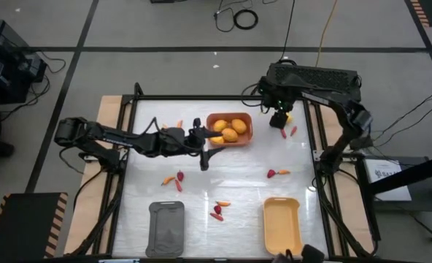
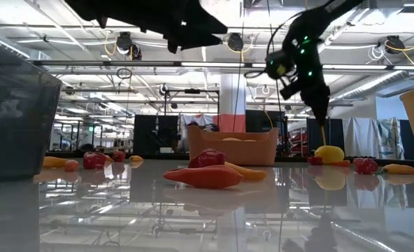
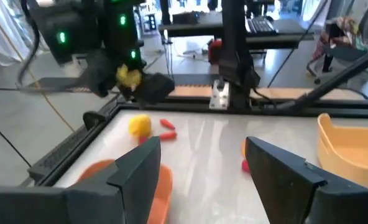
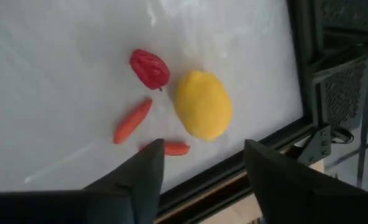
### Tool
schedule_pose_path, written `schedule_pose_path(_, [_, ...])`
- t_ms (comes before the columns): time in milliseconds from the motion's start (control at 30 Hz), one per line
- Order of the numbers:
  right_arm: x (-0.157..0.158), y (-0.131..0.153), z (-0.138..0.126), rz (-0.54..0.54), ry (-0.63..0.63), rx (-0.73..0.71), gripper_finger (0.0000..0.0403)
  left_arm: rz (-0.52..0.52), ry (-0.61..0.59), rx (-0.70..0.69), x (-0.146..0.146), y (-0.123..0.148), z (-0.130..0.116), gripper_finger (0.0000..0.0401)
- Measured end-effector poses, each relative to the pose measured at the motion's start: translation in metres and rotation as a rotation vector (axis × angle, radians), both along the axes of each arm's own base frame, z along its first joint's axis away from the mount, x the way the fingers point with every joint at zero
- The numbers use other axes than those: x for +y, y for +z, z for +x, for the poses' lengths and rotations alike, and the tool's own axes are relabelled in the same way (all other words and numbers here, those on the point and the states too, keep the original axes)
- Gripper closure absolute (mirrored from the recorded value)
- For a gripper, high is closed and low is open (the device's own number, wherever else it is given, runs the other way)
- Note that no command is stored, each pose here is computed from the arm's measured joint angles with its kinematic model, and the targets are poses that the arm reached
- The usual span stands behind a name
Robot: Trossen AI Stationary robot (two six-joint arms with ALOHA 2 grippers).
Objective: Sort produce into baskets
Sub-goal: Put the yellow lemon into the orange bin
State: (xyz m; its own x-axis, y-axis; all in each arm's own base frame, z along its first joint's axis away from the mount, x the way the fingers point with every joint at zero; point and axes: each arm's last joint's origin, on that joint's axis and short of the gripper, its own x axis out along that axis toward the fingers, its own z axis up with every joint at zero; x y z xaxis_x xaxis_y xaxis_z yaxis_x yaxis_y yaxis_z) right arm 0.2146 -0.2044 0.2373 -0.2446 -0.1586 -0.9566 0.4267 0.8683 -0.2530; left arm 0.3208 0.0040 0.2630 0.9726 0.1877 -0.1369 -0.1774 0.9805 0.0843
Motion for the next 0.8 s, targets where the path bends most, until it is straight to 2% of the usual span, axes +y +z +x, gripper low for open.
schedule_pose_path(200, [-0.012, -0.019, -0.002, 0.102, 0.073, 0.096, 0.0123, 0.000, 0.000, -0.001, 0.000, 0.000, 0.000, 0.0160])
schedule_pose_path(300, [-0.017, -0.027, -0.001, 0.105, 0.110, 0.144, 0.0106, 0.001, 0.001, 0.000, 0.000, 0.000, 0.000, 0.0160])
schedule_pose_path(400, [-0.021, -0.035, -0.001, 0.113, 0.152, 0.198, 0.0100, 0.000, 0.001, -0.001, 0.000, 0.000, 0.000, 0.0160])
schedule_pose_path(567, [-0.025, -0.044, 0.002, 0.128, 0.185, 0.204, 0.0099, 0.000, 0.001, 0.001, 0.000, 0.000, 0.000, 0.0160])
schedule_pose_path(700, [-0.029, -0.051, 0.006, 0.109, 0.194, 0.191, 0.0099, 0.000, 0.001, 0.001, 0.000, 0.000, 0.000, 0.0160])
schedule_pose_path(800, [-0.032, -0.057, 0.007, 0.075, 0.208, 0.250, 0.0099, 0.000, 0.001, 0.001, 0.000, 0.000, 0.000, 0.0160])
